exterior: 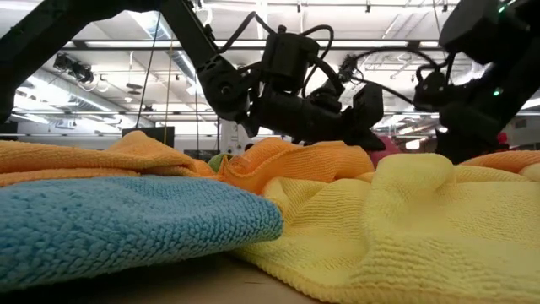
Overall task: Fold microfiber towels
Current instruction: Fold the pink microfiber cloth
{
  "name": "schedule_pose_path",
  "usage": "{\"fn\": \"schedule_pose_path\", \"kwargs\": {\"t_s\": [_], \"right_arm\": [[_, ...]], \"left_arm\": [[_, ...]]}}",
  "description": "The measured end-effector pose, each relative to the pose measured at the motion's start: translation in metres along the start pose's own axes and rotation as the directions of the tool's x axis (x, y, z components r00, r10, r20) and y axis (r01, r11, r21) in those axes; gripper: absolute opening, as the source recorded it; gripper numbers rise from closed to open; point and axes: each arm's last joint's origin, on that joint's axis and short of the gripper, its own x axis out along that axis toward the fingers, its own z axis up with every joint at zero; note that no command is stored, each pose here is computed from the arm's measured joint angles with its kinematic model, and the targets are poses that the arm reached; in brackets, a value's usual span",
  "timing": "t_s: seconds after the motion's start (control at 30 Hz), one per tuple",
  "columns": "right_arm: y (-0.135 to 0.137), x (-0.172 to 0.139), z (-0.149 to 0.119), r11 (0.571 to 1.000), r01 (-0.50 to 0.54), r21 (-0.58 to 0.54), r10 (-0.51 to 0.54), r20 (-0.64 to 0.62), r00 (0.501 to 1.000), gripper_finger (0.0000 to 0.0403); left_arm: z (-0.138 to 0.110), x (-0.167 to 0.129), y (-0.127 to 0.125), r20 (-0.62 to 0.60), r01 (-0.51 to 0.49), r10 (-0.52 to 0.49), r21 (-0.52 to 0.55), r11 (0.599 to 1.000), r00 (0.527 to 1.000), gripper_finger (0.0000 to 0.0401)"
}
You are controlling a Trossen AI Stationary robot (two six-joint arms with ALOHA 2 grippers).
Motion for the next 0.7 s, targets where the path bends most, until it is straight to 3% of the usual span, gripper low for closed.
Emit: {"fn": "schedule_pose_path", "kwargs": {"t_s": [0.3, 0.47, 0.7], "right_arm": [[-0.014, 0.015, 0.002, 0.997, 0.055, -0.061, -0.057, -0.037, 0.998, 0.0044], [-0.010, 0.013, 0.006, 0.996, -0.011, -0.086, 0.006, -0.062, 0.998, 0.0044], [0.000, -0.005, 0.028, 0.982, -0.173, -0.078, 0.178, 0.064, 0.982, 0.0044]], "left_arm": [[-0.003, 0.000, 0.001, -0.036, -0.014, 0.018, 0.090, 0.996, 0.999, 0.0036], [-0.007, -0.001, 0.003, -0.080, -0.029, 0.037, 0.105, 0.994, 0.996, 0.0049], [-0.009, -0.001, 0.005, -0.103, -0.037, 0.050, 0.117, 0.992, 0.993, 0.0040]]}}
